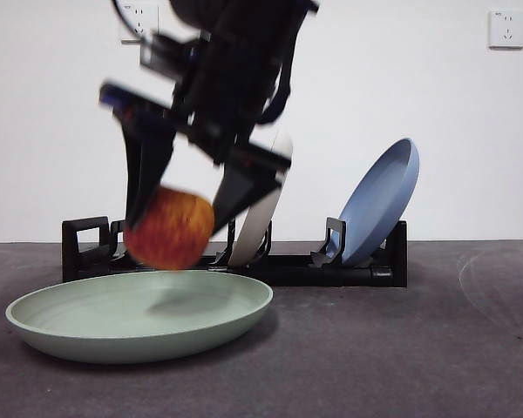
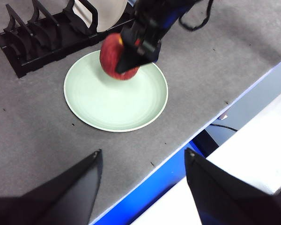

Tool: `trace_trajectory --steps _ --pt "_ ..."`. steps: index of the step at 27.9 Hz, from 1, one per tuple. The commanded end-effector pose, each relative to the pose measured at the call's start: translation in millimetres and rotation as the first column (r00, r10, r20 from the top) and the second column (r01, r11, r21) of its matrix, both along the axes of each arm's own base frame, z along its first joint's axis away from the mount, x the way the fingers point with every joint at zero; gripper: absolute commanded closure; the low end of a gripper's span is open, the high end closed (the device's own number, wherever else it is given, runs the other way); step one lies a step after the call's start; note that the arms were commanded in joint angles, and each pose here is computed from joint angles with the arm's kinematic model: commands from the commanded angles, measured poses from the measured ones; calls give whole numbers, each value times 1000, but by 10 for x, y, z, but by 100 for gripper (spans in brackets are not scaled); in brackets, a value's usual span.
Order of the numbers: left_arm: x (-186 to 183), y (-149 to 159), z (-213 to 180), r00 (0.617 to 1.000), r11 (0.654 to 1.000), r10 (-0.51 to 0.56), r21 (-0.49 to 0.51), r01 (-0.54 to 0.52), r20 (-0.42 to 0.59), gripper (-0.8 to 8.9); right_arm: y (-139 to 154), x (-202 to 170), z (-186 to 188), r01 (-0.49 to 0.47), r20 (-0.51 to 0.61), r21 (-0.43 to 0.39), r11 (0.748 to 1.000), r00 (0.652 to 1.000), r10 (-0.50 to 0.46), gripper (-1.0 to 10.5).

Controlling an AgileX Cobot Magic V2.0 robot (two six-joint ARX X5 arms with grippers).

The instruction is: Take the green plate from the plate rack,put the plate on the table,take the apple from the table,put the apple in the plate

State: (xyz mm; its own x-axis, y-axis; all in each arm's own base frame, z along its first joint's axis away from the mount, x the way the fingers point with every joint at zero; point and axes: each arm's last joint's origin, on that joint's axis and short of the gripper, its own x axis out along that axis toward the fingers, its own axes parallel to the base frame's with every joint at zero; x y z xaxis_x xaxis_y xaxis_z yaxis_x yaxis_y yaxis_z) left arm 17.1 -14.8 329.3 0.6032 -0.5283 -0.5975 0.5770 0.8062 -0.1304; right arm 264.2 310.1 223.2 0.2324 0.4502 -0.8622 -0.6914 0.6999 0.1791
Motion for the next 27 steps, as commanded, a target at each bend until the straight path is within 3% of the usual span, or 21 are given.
trace_trajectory --steps 1,27 --pt "2 -2 2 1000 1000 1 -7 -1 6 522 54 0 -159 -2 -32 -27 1000 999 1 959" --pt "7 4 3 1000 1000 22 1 -22 18 522 165 -34 -409 -29 -37 -96 995 999 26 959"
